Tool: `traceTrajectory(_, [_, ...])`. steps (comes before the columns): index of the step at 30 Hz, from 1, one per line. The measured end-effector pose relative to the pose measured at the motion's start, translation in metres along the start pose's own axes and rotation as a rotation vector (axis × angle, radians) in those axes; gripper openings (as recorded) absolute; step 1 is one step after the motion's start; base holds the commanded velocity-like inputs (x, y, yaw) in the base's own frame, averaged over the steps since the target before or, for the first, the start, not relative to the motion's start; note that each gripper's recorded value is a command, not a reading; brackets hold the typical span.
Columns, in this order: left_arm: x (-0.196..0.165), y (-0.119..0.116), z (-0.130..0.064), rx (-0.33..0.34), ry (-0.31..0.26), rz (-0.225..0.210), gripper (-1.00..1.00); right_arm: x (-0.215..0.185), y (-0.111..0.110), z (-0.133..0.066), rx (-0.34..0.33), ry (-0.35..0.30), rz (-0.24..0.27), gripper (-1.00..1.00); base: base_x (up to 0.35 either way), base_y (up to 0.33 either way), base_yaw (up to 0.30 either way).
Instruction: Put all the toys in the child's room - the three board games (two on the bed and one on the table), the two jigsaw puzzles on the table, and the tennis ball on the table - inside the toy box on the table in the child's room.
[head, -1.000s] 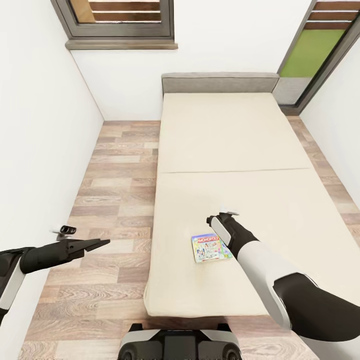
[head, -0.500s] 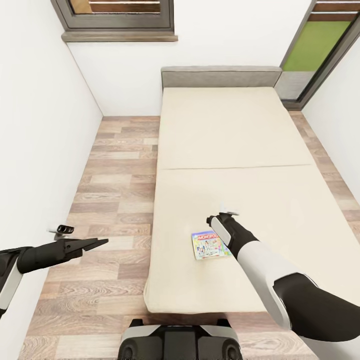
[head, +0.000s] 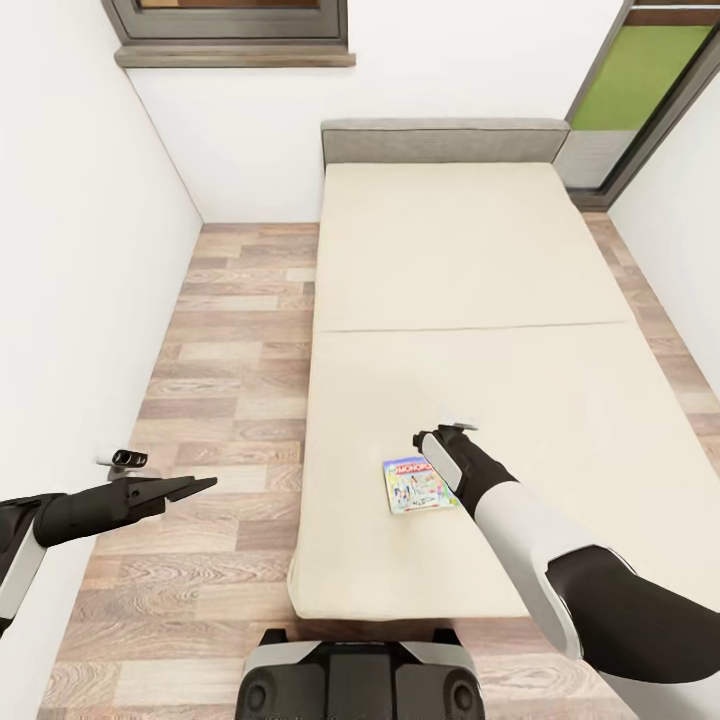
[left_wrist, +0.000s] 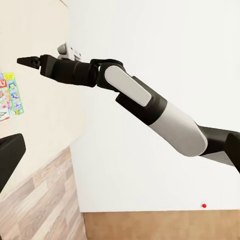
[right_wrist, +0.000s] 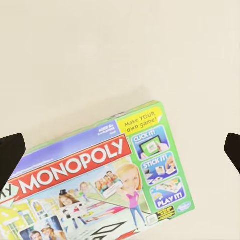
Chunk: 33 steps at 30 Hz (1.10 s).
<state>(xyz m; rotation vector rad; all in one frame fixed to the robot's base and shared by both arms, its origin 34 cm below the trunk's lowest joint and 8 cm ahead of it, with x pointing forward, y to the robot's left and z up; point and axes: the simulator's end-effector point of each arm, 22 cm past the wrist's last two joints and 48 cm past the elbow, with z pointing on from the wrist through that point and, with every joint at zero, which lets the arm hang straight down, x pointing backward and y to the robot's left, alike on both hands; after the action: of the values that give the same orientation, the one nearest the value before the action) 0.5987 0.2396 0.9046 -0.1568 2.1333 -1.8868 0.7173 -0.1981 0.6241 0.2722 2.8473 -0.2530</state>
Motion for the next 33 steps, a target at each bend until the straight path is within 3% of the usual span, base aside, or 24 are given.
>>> traceTrajectory(16, [0.005, 0.013, 0.001, -0.008, 0.006, -0.026, 1.0, -0.037, 0.008, -0.001, -0.011, 0.001, -0.022, 1.0, 0.0, 0.0, 0.0])
traceTrajectory(33, [0.01, 0.026, 0.001, -0.018, 0.01, -0.052, 1.0, -0.028, 0.008, 0.012, -0.009, 0.025, -0.027, 1.0, 0.0, 0.0, 0.0])
